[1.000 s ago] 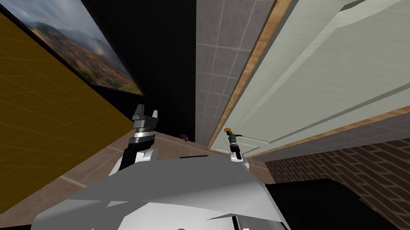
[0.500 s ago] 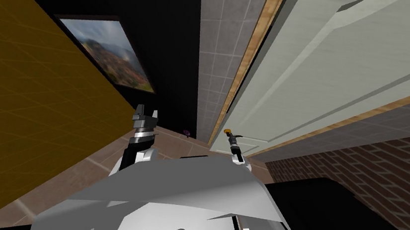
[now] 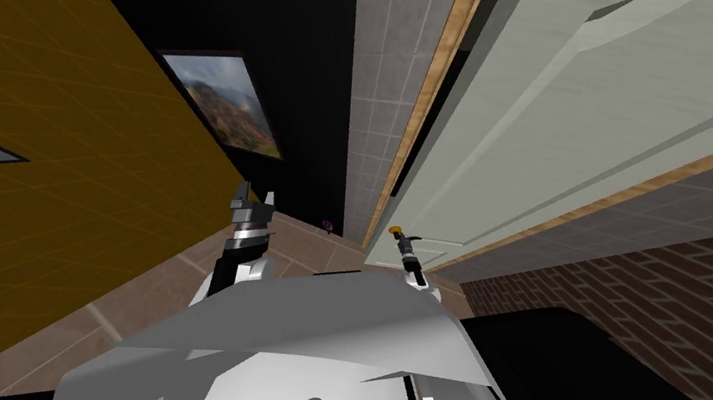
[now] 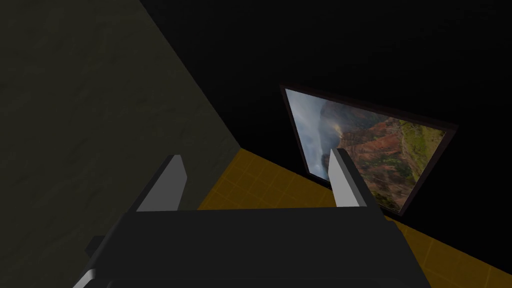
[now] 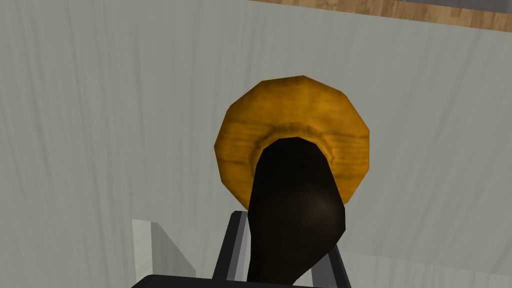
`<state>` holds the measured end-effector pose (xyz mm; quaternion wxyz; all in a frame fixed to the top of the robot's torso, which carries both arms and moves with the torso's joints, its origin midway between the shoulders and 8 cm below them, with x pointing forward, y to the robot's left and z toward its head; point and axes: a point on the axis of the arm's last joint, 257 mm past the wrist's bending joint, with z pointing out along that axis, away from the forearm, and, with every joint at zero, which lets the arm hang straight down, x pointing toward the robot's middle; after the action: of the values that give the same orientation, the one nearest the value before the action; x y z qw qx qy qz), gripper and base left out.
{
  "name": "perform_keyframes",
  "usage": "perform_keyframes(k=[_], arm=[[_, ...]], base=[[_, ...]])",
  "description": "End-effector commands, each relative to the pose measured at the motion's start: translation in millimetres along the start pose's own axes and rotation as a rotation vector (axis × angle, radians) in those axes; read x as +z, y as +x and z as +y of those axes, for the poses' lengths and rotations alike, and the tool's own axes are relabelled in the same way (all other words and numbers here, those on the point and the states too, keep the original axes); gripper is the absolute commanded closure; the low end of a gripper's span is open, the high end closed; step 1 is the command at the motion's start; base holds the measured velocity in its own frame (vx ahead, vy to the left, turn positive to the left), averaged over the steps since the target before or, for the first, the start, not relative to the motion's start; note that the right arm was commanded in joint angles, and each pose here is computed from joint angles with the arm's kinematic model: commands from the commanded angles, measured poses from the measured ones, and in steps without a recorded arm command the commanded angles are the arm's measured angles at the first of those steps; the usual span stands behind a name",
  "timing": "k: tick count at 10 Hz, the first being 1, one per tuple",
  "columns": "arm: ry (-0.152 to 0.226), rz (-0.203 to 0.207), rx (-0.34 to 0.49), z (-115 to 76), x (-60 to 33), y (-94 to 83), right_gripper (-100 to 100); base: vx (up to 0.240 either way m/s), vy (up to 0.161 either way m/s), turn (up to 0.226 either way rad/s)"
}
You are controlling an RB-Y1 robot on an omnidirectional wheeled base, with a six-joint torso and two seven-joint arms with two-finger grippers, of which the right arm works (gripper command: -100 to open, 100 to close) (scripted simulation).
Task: Pull the door open
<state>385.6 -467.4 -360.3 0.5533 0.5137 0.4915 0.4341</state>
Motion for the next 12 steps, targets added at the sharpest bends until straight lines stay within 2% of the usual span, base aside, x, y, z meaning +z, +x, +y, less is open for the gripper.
perform_keyframes(k=[1, 7, 8, 9, 12], arm=[[-0.009, 0.018, -0.002, 2.4, -7.7, -1.1, 100], [-0.020, 0.085, -0.005, 4.4, -36.2, -5.0, 100], [-0.015, 0.079, -0.002, 3.2, -33.7, -2.9, 100], [-0.014, 0.093, 0.000, 1.4, -42.2, -4.2, 100], [-0.020, 0.114, -0.003, 2.0, -54.4, -9.0, 100]], base=[[-0.224, -0.056, 0.190], [-0.209, -0.053, 0.132], [-0.096, -0.017, 0.026], [-0.152, -0.072, 0.167], [-0.245, -0.070, 0.193]])
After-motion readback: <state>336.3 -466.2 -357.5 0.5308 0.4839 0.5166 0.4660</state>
